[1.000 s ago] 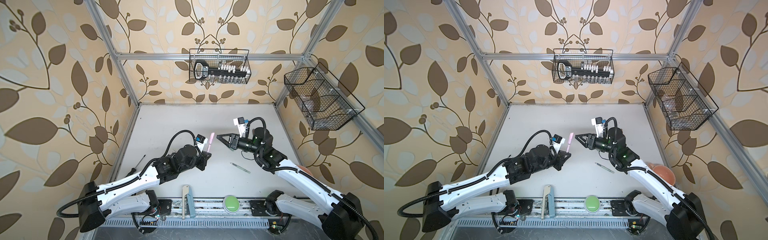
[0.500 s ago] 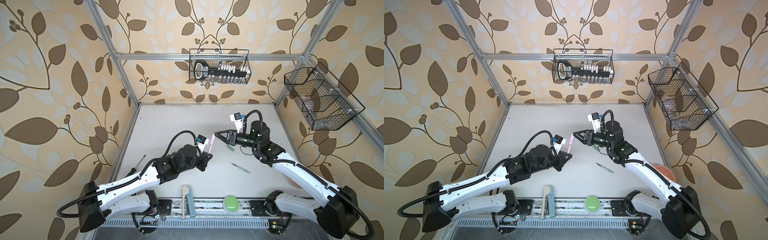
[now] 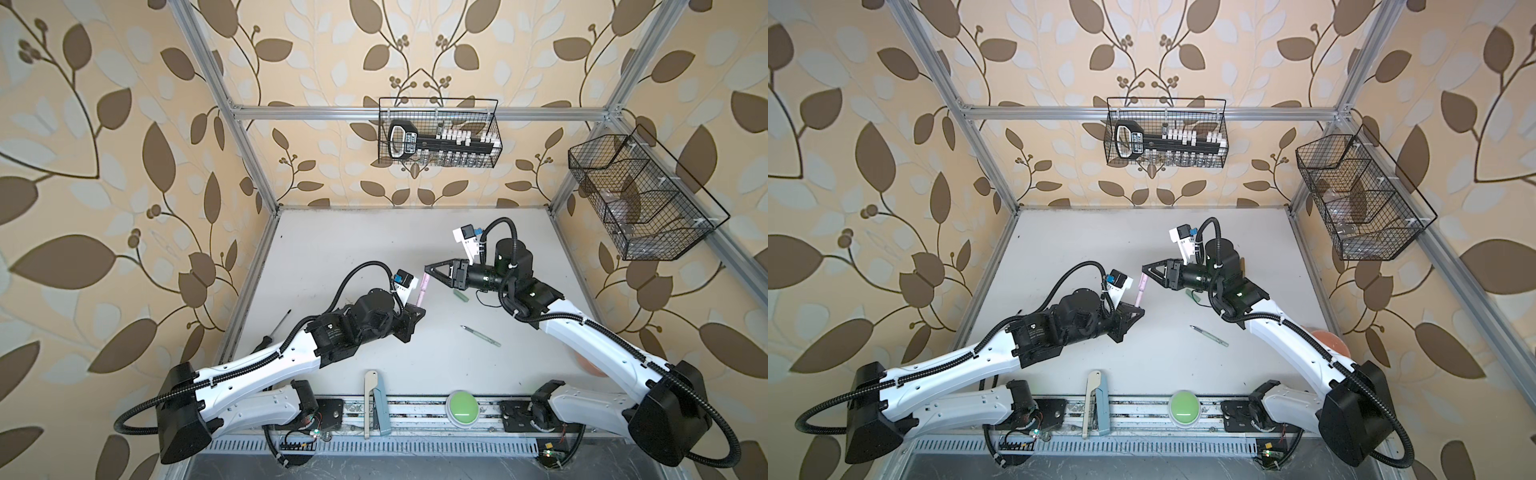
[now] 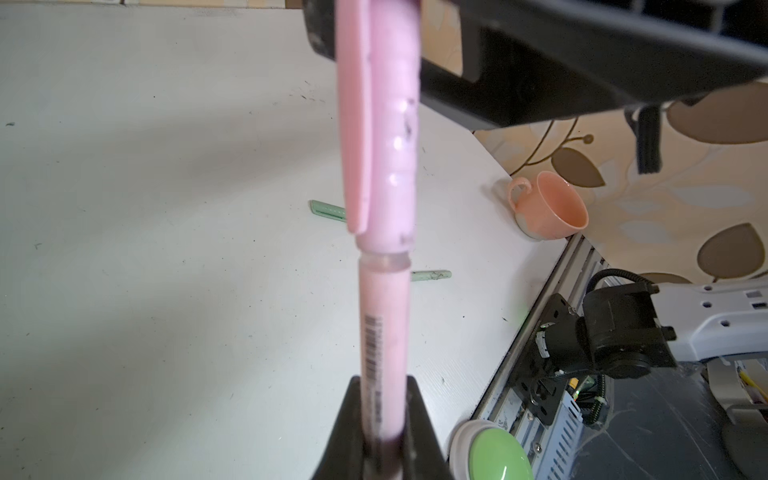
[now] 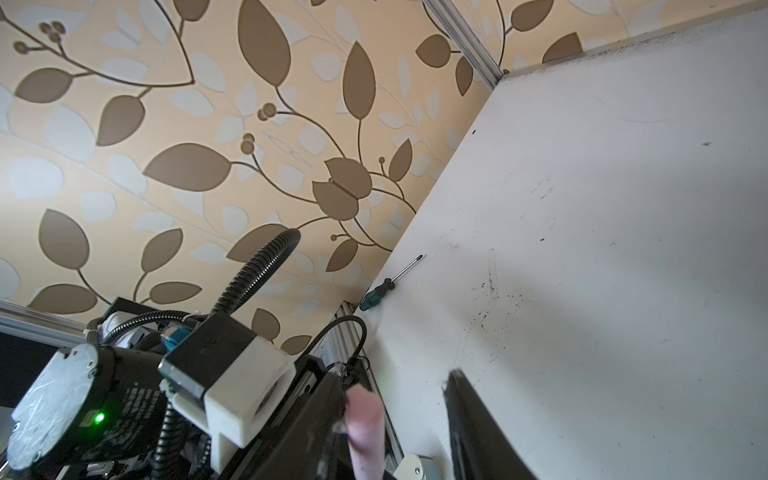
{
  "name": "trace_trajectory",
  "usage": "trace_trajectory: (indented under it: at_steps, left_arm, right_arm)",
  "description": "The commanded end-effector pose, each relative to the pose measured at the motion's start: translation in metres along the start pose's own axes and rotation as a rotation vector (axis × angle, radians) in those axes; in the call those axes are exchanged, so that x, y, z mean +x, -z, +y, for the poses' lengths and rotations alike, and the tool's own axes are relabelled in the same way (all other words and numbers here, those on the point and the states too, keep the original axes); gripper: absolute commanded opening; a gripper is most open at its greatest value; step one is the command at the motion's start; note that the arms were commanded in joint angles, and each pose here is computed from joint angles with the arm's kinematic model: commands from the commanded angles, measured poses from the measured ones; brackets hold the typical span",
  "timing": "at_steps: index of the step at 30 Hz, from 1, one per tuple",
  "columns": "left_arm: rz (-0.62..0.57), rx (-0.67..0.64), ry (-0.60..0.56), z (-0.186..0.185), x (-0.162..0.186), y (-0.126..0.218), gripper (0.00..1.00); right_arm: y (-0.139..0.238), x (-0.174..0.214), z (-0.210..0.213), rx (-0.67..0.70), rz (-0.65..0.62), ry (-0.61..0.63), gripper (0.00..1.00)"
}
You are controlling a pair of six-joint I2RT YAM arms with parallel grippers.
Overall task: Insert the pens into the pen caps
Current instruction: 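Push the pink cap further onto the pen with the right gripper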
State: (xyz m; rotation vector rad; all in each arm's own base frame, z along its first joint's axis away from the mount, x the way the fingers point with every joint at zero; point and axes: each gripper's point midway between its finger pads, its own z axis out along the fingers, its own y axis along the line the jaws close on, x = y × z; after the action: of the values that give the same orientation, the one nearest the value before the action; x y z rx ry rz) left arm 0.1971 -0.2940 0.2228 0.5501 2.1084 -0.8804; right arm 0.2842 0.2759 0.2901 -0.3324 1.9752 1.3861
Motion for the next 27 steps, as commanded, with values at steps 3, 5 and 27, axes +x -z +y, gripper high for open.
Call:
trace_trajectory:
  at_steps: [3,5,27]
  left_arm:
    - [-0.055,0.041,-0.022,-0.014,-0.022,0.006,0.00]
    - [-0.053,0.042,-0.022,-0.014,-0.021,0.005,0.00]
    - [-0.130,0.014,-0.042,-0.015,-0.044,0.012,0.00]
  right_arm:
    - [-0.002,-0.009,0.016,-0.049,-0.011,0.038,0.42]
    - [-0.001,-0.010,0.018,-0.055,-0.012,0.041,0.42]
    - [-0.010,0.008,0.011,-0.084,0.047,0.019,0.03]
